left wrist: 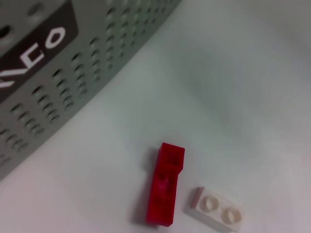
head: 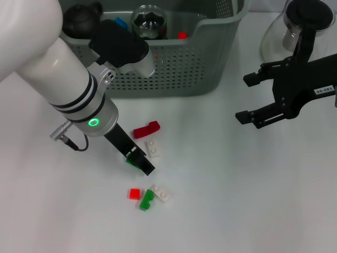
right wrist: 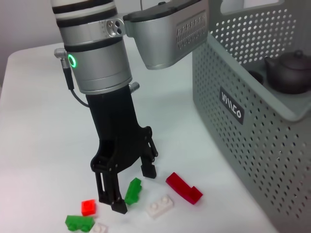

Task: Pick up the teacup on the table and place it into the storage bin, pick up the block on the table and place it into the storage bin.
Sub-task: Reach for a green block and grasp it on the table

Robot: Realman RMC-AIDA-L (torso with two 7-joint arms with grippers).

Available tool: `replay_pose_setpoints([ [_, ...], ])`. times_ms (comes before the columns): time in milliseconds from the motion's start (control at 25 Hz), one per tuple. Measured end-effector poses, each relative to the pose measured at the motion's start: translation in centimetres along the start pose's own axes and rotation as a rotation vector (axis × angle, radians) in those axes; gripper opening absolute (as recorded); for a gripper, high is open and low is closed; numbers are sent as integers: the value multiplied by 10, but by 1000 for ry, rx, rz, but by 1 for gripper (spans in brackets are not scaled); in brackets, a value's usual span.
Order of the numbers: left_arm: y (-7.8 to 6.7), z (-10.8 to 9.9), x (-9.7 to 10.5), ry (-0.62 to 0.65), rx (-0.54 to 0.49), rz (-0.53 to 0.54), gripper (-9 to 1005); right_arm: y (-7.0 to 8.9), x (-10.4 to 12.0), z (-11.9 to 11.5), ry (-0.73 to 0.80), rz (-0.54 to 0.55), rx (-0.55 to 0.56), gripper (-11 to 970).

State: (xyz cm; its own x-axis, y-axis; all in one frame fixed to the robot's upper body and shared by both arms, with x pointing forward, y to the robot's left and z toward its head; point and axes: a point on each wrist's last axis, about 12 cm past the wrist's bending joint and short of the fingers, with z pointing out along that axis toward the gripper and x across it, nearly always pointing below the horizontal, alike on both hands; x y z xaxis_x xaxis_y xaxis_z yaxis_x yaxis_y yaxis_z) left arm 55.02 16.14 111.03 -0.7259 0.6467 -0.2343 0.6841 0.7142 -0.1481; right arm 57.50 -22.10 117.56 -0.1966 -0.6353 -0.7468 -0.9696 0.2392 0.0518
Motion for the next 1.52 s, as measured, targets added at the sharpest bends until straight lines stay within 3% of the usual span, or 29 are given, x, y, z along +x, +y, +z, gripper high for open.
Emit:
replay_pose_setpoints([
  [520,2,-1,-1,10,-26,6,868,-2,-1,0,-3,-2,12,939],
  [960,-1,-1,-3,14,-21,19,684,-2,-1,0,-4,-2,17,939],
  [1520,-3,1,-2,26,-16,29,685,-2,-1,0,-4,-1,15,939],
])
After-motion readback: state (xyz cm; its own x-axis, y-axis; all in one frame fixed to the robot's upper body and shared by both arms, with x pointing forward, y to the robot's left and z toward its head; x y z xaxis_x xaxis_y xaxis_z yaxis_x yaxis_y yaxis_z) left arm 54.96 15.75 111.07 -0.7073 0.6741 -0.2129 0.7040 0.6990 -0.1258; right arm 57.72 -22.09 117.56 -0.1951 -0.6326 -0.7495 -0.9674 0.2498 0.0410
